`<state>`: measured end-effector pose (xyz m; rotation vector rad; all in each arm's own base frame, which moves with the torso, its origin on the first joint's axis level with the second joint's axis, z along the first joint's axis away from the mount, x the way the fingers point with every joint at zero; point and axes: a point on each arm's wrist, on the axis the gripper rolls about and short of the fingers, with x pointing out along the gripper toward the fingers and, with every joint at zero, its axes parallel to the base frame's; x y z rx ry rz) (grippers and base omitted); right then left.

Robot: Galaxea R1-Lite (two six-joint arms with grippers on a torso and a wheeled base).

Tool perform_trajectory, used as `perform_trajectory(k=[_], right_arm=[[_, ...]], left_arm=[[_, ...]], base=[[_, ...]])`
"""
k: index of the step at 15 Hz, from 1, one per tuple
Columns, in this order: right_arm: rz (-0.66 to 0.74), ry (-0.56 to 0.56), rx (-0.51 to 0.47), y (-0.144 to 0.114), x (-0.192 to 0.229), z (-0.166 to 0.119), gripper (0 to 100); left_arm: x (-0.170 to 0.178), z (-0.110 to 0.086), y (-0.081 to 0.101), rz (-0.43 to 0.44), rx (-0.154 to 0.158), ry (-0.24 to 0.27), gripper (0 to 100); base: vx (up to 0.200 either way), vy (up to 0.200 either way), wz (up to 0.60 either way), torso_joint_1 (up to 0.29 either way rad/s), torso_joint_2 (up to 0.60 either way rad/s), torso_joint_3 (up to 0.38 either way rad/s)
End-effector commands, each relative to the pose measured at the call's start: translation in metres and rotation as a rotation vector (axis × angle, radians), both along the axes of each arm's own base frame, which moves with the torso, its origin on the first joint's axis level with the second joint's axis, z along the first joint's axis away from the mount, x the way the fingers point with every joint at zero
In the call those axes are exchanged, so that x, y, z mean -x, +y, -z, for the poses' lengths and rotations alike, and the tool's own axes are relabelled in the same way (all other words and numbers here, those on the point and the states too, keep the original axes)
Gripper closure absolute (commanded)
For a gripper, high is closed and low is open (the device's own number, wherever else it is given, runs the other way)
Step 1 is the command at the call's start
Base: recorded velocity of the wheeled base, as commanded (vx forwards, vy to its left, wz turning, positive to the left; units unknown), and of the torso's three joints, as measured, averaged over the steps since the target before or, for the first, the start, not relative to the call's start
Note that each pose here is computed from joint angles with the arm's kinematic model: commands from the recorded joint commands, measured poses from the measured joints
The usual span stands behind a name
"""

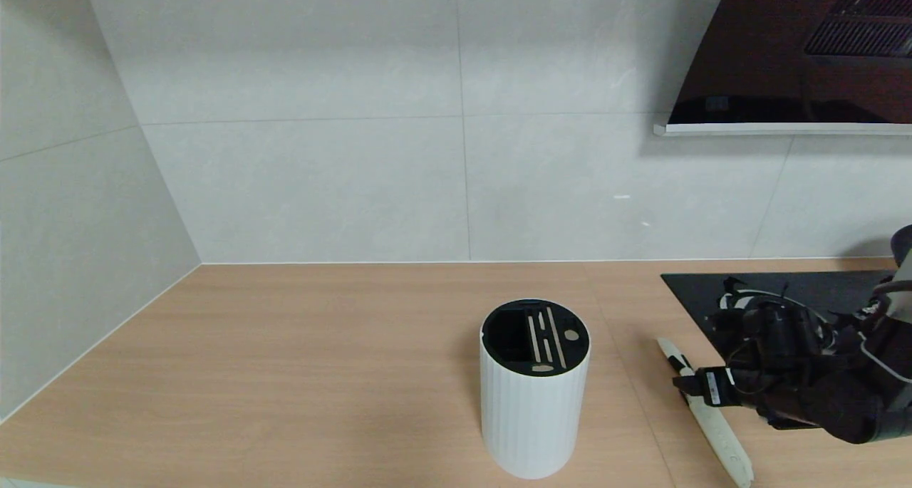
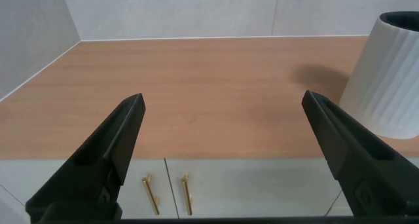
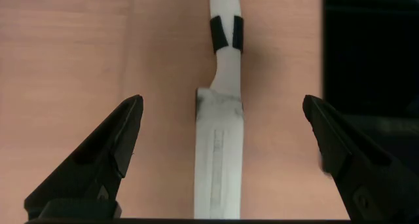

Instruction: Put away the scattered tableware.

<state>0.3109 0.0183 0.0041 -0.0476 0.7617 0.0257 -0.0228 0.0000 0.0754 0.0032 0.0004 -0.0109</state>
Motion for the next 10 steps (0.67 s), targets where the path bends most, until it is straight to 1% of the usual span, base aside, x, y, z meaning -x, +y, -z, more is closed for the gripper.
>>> perform_trajectory(k=[1,4,10], right_arm=[[0.001,0.078,0.006,0.0001,-0.0020,0.0331,0],[0.001,0.059,0.005,0.0003,-0.0057,0.0400,0],[0.015,0.034,0.018,0.0001,-0.0100,0.0427,0]], left_arm=[[0.0000,0.0000,0.0000,0.000,0.000,0.000,0],[0.0000,0.0000,0.0000,0.000,0.000,0.000,0],[0.0000,0.0000,0.0000,0.000,0.000,0.000,0]], base=[[0.000,0.000,0.00,0.000,0.00,0.000],[0.000,0.000,0.00,0.000,0.00,0.000],[0.000,0.000,0.00,0.000,0.00,0.000]])
